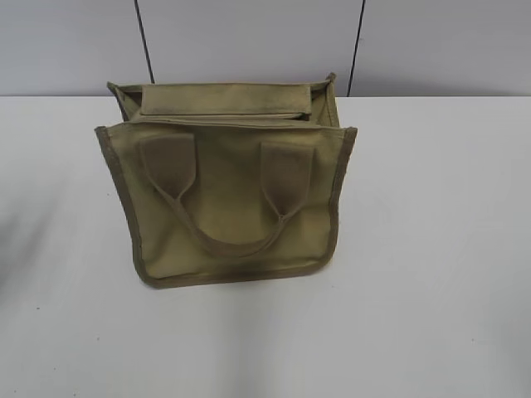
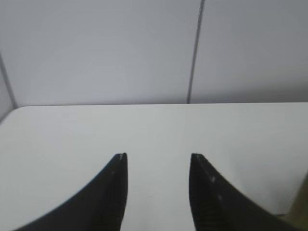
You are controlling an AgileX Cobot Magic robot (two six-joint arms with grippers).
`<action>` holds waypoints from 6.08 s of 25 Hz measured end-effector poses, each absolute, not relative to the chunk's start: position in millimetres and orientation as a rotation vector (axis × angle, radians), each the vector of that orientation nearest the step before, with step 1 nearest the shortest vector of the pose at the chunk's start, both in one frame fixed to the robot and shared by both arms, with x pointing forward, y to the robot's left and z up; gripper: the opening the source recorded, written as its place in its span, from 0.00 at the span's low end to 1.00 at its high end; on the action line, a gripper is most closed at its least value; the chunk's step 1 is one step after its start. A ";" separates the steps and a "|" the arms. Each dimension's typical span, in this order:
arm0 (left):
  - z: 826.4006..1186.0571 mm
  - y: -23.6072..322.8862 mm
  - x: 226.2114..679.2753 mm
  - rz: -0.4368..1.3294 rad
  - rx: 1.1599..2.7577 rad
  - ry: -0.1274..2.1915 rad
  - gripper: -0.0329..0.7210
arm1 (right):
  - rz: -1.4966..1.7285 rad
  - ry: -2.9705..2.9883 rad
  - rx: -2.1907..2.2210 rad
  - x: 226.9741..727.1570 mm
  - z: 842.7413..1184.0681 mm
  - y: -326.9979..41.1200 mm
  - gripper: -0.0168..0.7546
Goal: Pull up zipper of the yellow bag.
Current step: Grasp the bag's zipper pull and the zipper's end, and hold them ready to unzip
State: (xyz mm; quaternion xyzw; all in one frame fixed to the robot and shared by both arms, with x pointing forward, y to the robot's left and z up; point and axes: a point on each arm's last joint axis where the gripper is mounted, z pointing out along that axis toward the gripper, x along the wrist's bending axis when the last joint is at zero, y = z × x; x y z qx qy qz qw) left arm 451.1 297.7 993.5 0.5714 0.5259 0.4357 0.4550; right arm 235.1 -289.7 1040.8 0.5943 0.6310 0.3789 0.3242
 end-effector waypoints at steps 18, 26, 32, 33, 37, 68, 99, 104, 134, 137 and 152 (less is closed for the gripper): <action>908.1 237.5 493.9 0.497 1.747 0.734 0.46 | 0.994 1.655 1.559 235.1 1040.8 -289.7 0.78; 899.1 223.5 522.4 0.468 1.743 0.658 0.46 | 0.994 1.655 1.559 235.1 1040.8 -289.7 0.78; 883.8 220.2 536.8 0.439 1.670 0.678 0.46 | 0.994 1.655 1.559 235.1 1040.8 -289.7 0.78; 880.9 219.7 538.4 0.434 1.663 0.681 0.46 | 0.994 1.655 1.559 235.1 1040.8 -289.7 0.78; 870.7 218.8 543.9 0.418 1.662 0.696 0.39 | 0.994 1.655 1.559 235.1 1040.8 -289.7 0.78; 1004.2 239.8 507.1 0.749 1.730 0.841 0.05 | 0.994 1.655 1.559 235.1 1040.8 -289.7 0.78; 1064.5 234.0 512.5 0.697 1.786 0.790 0.05 | 1.213 1.957 1.618 401.9 1109.8 -258.8 0.78; 1064.5 233.9 512.4 0.696 1.788 0.788 0.05 | 1.239 2.098 1.598 452.7 1116.0 -209.3 0.78; 1064.8 233.8 512.4 0.696 1.787 0.786 0.05 | 1.360 2.413 1.573 559.0 1057.1 44.3 0.39; 1064.8 233.8 512.4 0.696 1.787 0.786 0.05 | 1.392 2.379 1.584 561.7 1056.7 45.6 0.36; 1063.3 233.6 513.0 0.693 1.796 0.783 0.05 | 1.366 2.393 1.617 563.1 1048.1 47.8 0.03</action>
